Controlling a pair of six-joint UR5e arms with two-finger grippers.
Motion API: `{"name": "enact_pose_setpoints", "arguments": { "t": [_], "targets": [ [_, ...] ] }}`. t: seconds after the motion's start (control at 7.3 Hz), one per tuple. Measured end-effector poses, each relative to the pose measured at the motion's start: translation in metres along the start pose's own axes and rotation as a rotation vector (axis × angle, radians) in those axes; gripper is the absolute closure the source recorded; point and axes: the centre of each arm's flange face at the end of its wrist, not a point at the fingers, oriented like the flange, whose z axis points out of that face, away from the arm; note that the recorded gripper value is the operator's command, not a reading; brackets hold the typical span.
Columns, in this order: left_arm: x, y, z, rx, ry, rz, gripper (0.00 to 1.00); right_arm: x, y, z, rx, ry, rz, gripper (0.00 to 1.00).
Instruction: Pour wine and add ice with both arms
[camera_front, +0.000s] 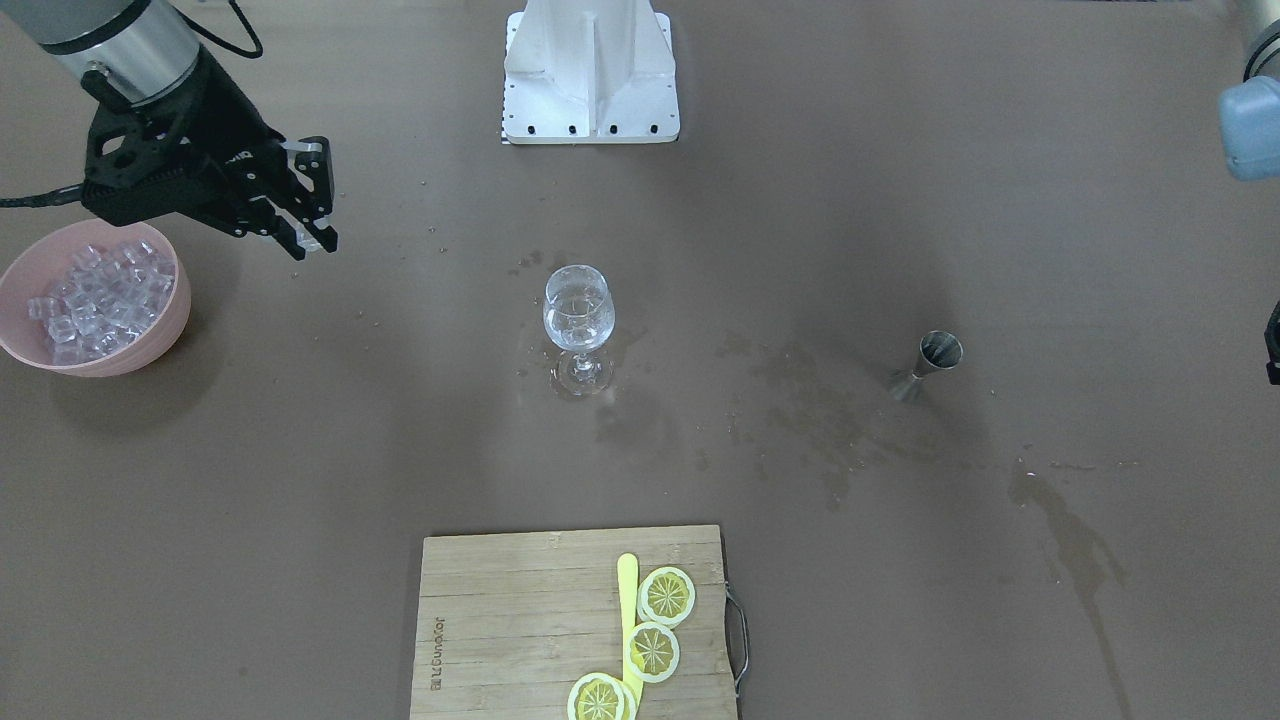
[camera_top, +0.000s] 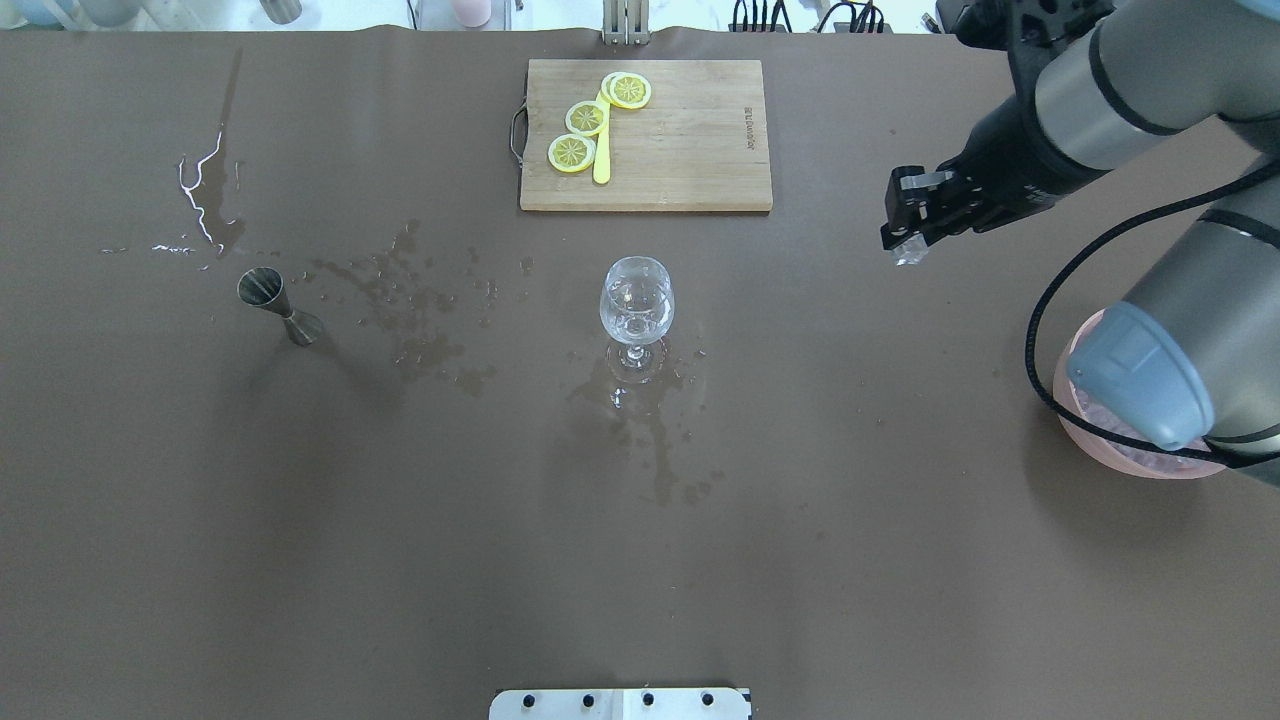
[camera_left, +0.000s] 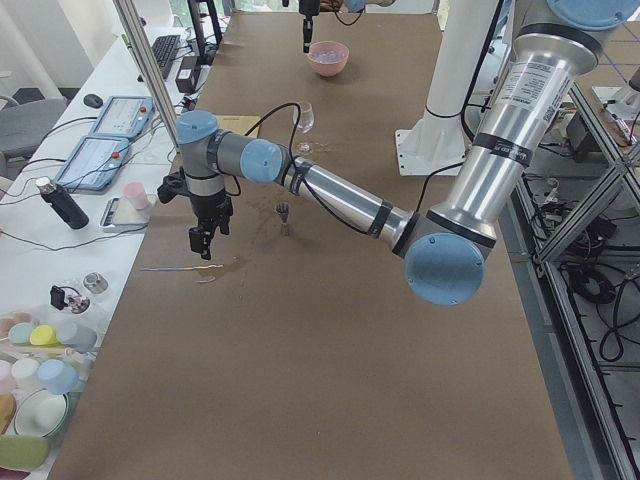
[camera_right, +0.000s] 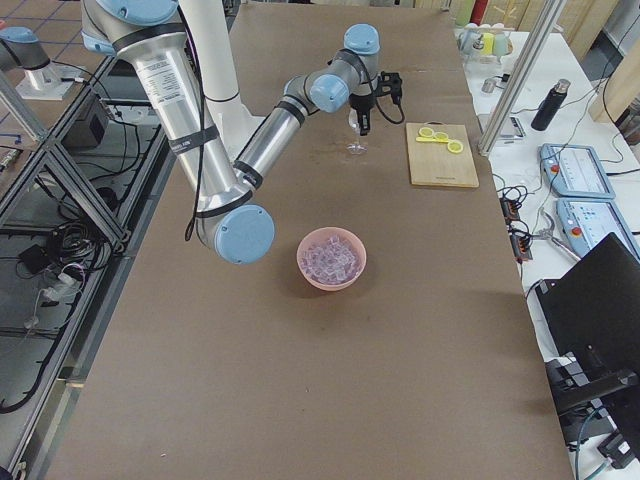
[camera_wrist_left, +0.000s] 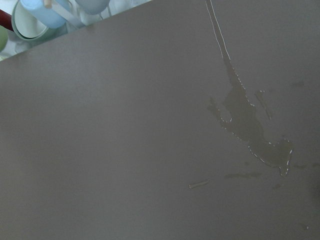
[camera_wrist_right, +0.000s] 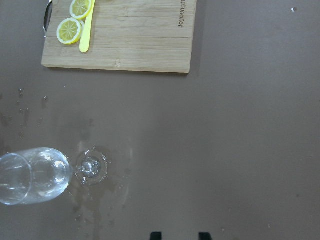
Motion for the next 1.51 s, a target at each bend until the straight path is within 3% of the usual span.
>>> {"name": "enact_pose_setpoints", "arguments": {
  "t": [0.41,0.96,1.37,1.51],
  "targets": [
    [-0.041,0.015,0.007,-0.02,0.051,-0.07,0.02,-0.064,-0.006,0.017,0.049,-0.029,0.049,1.0],
    [-0.052,0.022,0.014,-0.033,0.065,-0.091,0.02,-0.134,-0.001,0.074,0.127,-0.16,0.122,1.0],
    [-0.054,0.023,0.017,-0.038,0.065,-0.096,0.02,-0.153,0.014,0.09,0.127,-0.175,0.128,1.0],
    [-0.055,0.023,0.017,-0.039,0.065,-0.096,0.02,-0.154,0.014,0.092,0.127,-0.173,0.127,0.92]
  ]
}}
